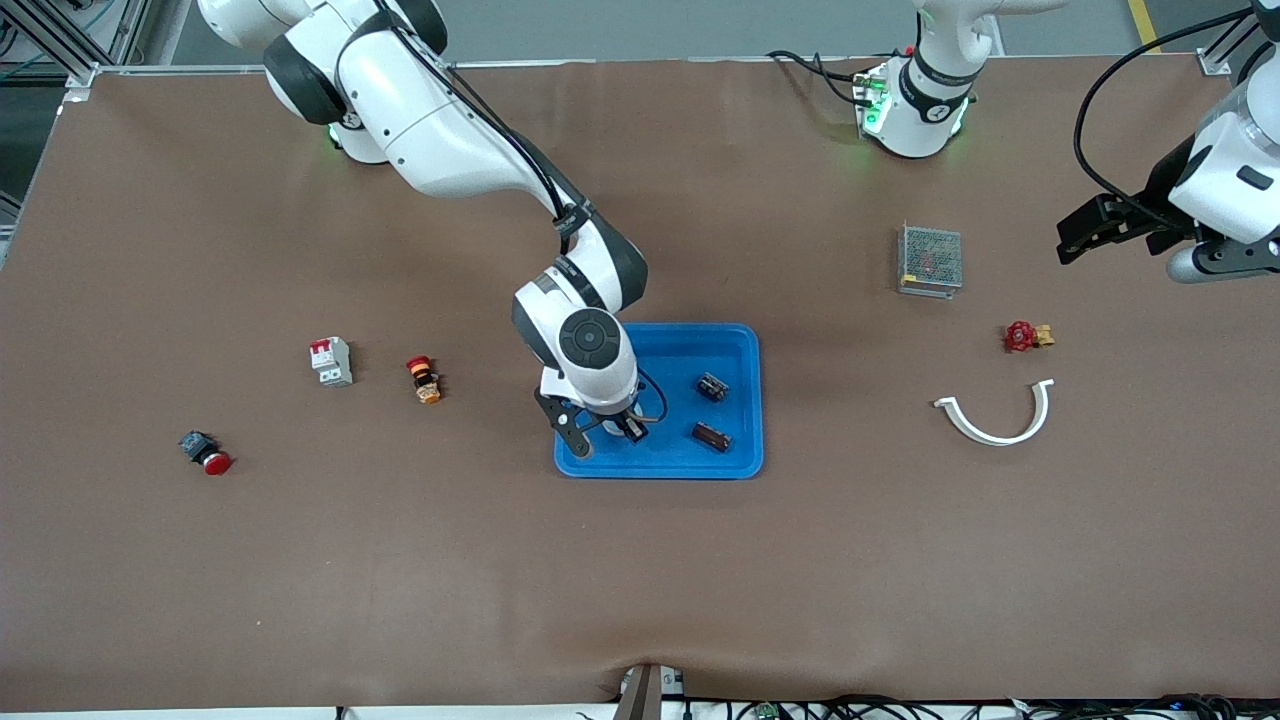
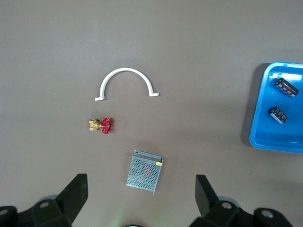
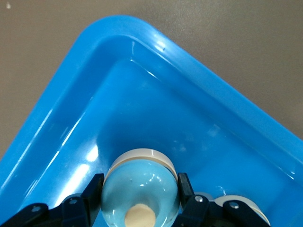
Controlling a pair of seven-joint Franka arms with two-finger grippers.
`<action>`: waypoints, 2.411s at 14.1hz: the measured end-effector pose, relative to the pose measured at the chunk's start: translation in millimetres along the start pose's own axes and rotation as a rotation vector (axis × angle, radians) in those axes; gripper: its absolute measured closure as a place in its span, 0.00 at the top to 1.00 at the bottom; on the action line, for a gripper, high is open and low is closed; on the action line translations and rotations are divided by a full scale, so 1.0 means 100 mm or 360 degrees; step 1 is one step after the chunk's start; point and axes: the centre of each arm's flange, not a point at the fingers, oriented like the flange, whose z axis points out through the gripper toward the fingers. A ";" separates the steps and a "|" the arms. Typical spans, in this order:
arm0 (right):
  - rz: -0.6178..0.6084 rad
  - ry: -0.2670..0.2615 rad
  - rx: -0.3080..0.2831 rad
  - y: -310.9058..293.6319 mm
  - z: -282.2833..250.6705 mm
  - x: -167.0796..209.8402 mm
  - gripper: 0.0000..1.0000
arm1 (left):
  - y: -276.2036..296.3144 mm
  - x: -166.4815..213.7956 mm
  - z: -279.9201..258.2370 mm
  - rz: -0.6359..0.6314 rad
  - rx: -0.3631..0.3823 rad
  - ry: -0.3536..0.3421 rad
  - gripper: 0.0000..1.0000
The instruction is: Place electrolytic capacitor and blue bell in tray
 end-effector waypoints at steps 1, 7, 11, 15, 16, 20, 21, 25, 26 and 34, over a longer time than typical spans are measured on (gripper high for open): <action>0.0001 0.0002 -0.0003 0.00 0.03 0.00 0.67 | 0.00 0.00 0.00 0.0000 0.0000 -0.0001 1.00; -0.0008 0.0019 0.0006 0.00 0.08 0.02 0.67 | 0.00 0.00 0.02 0.0000 0.0001 -0.0006 1.00; -0.0046 0.0071 0.0008 0.00 0.09 0.03 0.93 | 0.00 0.00 0.02 0.0000 0.0001 -0.0007 1.00; -0.0048 0.0078 0.0011 0.00 0.08 0.04 1.00 | 0.00 0.00 0.02 0.0000 0.0001 -0.0007 1.00; -0.0047 0.0083 0.0017 -0.01 0.07 0.06 1.00 | 0.00 0.00 0.02 0.0000 0.0001 -0.0007 1.00; -0.0222 0.0091 -0.0023 -0.06 -0.17 0.31 1.00 | 0.00 0.00 0.02 0.0000 0.0001 -0.0007 1.00; -0.0282 0.0082 -0.0040 -0.06 -0.25 0.41 1.00 | 0.00 0.00 0.02 0.0000 0.0001 -0.0007 1.00; -0.0526 0.0022 -0.0121 0.00 -0.63 0.84 1.00 | 0.00 0.00 0.01 0.0001 0.0001 -0.0004 1.00; -0.0599 0.0017 -0.0125 0.01 -0.72 0.93 1.00 | 0.00 0.00 0.01 0.0001 0.0001 -0.0004 1.00; -0.1413 0.0000 -0.0108 0.14 -1.29 1.81 1.00 | 0.01 -0.01 0.00 0.0002 0.0001 -0.0001 1.00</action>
